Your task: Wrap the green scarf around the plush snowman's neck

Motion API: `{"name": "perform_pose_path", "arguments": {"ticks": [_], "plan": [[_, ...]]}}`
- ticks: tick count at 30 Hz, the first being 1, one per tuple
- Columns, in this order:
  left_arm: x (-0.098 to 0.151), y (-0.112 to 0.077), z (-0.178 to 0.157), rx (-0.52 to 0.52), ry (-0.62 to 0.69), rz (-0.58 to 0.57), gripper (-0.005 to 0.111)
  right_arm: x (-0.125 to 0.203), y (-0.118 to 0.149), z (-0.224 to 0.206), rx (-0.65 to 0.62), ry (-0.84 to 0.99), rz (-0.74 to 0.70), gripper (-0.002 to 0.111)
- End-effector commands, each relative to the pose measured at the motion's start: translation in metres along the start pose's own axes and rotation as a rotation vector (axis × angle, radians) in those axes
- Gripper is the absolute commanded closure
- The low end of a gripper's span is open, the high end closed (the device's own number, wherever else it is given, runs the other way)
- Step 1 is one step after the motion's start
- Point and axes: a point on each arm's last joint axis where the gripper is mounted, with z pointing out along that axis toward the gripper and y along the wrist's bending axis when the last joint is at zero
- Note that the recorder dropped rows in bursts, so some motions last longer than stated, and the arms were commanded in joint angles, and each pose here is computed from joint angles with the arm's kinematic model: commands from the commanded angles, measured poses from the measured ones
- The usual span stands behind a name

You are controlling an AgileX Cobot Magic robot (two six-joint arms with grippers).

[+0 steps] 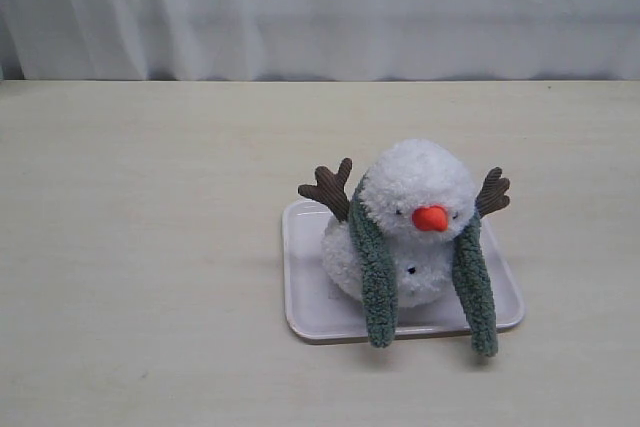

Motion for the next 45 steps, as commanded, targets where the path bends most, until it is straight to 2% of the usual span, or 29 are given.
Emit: {"name": "perform_pose_path", "arguments": {"ticks": [1,26,30,31,34,45], "plan": [[0.0004,0.0001,0.0001,-0.003,-0.006,0.006,0.107,0.0195,0.0126,-0.0031,-0.135,0.209,0.005,0.104],[0.0004,0.0001,0.0001,-0.003,-0.006,0.006,0.107,0.0194,0.0125,-0.003,-0.131,0.209,0.034,0.104],[0.0004,0.0001,0.0001,-0.003,-0.006,0.006,0.107,0.0194,0.0125,-0.003,-0.115,0.218,0.181,0.104],[0.0004,0.0001,0.0001,-0.003,-0.006,0.006,0.107,0.0191,0.0124,-0.0029,-0.102,0.221,0.289,0.104],[0.0004,0.0001,0.0001,-0.003,-0.006,0.006,0.107,0.0181,0.0117,-0.0026,-0.08,0.217,0.44,0.104],[0.0004,0.0001,0.0001,-0.003,-0.006,0.006,0.107,0.018,0.0116,-0.0026,-0.077,0.216,0.463,0.104]]}}
